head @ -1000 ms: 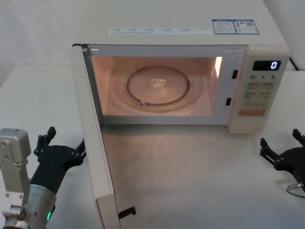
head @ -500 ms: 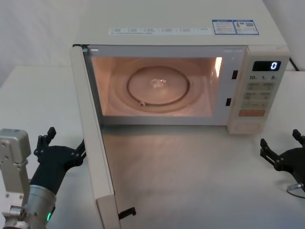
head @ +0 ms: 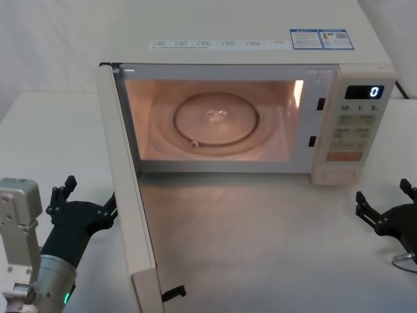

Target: Press the button to open the microwave door with one hand; close the microwave door with the other hand.

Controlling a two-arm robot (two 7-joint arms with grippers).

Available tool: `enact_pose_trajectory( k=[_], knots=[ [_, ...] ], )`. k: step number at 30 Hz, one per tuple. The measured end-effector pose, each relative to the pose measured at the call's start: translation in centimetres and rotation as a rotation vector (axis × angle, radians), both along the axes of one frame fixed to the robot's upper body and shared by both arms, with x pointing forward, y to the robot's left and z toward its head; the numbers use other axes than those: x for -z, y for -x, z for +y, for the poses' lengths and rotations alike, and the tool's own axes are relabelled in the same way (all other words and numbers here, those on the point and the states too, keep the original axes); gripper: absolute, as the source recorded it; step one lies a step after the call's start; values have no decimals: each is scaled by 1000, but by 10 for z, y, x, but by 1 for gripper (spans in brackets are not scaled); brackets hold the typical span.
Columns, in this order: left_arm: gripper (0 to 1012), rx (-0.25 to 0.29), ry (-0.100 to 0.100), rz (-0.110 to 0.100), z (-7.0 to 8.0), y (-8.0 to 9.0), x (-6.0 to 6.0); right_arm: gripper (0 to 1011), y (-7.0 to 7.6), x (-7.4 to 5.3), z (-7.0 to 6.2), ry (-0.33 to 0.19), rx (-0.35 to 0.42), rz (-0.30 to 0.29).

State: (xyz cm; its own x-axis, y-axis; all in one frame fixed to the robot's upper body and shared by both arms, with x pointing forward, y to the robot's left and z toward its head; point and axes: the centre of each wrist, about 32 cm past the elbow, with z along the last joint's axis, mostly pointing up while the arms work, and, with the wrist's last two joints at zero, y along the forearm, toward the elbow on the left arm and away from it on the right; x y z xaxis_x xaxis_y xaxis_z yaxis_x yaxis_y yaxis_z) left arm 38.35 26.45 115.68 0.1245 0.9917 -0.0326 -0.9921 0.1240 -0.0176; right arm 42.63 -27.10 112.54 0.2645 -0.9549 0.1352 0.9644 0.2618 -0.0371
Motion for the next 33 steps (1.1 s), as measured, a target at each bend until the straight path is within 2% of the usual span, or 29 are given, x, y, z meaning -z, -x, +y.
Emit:
enact_pose_trajectory(
  k=[26, 29, 33],
  knots=[
    [1001, 0, 0, 0, 0, 0, 0, 1002, 0, 0, 0, 0, 0, 0],
    [972, 0, 0, 0, 0, 0, 0, 1002, 0, 0, 0, 0, 0, 0],
    [862, 0, 0, 0, 0, 0, 0, 1002, 0, 0, 0, 0, 0, 0]
  ],
)
